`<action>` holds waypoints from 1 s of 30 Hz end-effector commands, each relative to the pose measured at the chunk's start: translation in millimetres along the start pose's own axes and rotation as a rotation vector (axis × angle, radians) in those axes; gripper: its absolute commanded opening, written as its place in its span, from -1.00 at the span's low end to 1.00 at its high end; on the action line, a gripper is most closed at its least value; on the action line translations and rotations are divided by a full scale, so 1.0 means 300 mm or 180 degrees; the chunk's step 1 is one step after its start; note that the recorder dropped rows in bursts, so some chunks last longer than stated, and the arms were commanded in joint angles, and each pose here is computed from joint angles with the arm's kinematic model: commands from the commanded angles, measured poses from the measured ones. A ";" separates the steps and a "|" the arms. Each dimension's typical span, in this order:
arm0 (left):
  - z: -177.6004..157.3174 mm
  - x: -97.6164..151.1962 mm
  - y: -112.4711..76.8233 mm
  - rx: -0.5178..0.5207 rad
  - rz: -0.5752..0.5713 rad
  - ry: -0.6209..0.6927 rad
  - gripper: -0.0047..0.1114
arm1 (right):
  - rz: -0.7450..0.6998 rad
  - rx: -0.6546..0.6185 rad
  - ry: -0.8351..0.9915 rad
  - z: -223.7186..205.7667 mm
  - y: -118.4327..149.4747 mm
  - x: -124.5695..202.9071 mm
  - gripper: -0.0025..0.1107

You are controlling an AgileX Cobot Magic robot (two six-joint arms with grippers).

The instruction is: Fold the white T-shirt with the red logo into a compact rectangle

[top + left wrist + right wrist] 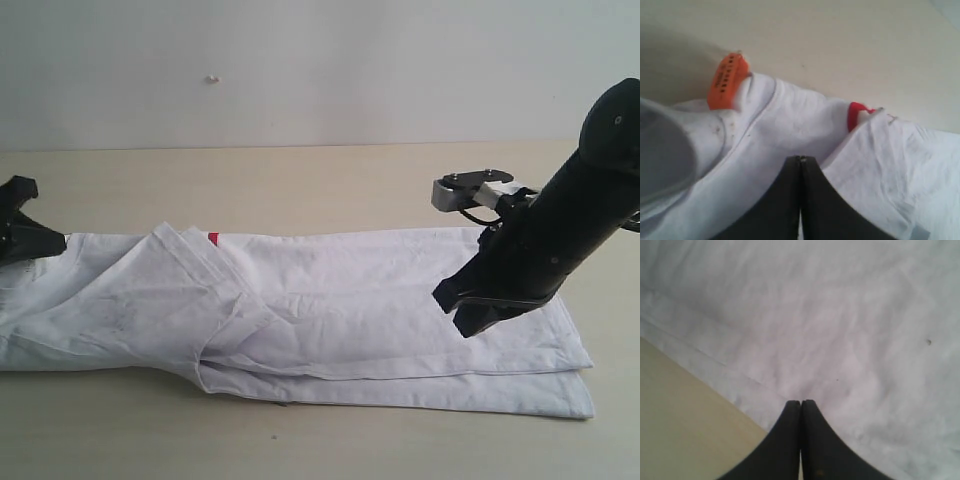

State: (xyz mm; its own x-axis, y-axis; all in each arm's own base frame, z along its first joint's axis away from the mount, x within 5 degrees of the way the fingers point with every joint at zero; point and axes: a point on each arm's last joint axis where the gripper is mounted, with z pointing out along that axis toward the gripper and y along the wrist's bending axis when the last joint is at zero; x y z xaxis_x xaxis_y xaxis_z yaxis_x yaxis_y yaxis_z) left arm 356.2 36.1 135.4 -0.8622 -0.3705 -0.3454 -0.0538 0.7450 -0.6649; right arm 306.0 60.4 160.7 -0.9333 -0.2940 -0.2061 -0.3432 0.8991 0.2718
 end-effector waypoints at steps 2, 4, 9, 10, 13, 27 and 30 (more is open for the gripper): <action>0.051 -0.002 0.082 -0.0414 -0.0125 -0.0115 -0.92 | -0.0015 -0.0025 -0.0009 -0.009 0.007 0.000 -0.96; 0.056 -0.007 0.108 -0.0579 -0.0123 -0.0178 -0.92 | -0.0020 -0.0021 -0.0007 -0.009 0.007 0.000 -0.96; 0.065 -0.033 0.121 -0.0653 -0.0070 -0.0245 -0.92 | -0.0020 -0.0011 -0.0024 -0.009 0.006 -0.001 -0.96; 0.063 -0.043 0.118 -0.0650 -0.0053 -0.0269 -0.92 | -0.0020 -0.0011 -0.0024 -0.009 0.006 -0.001 -0.96; 0.061 -0.057 0.115 -0.0655 -0.0029 -0.0308 -0.81 | -0.0020 -0.0011 -0.0024 -0.009 0.006 -0.001 -0.96; -0.077 -0.061 0.129 -0.0588 -0.0063 -0.0092 0.22 | -0.0020 -0.0032 0.0010 -0.009 0.008 0.002 -0.96; -0.113 -0.054 0.153 -0.0673 -0.0235 -0.0020 0.22 | -0.0014 -0.0045 0.0020 -0.009 0.009 0.003 -0.96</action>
State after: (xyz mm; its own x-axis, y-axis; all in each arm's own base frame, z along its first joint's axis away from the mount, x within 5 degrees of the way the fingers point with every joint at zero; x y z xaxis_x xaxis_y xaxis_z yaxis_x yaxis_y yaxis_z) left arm 356.5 87.7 126.9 -0.8440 -0.4111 -0.3446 -0.1820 0.8237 -0.5370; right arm 304.8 60.7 160.6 -0.9345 -0.2977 -0.1953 -0.3439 0.8968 0.2784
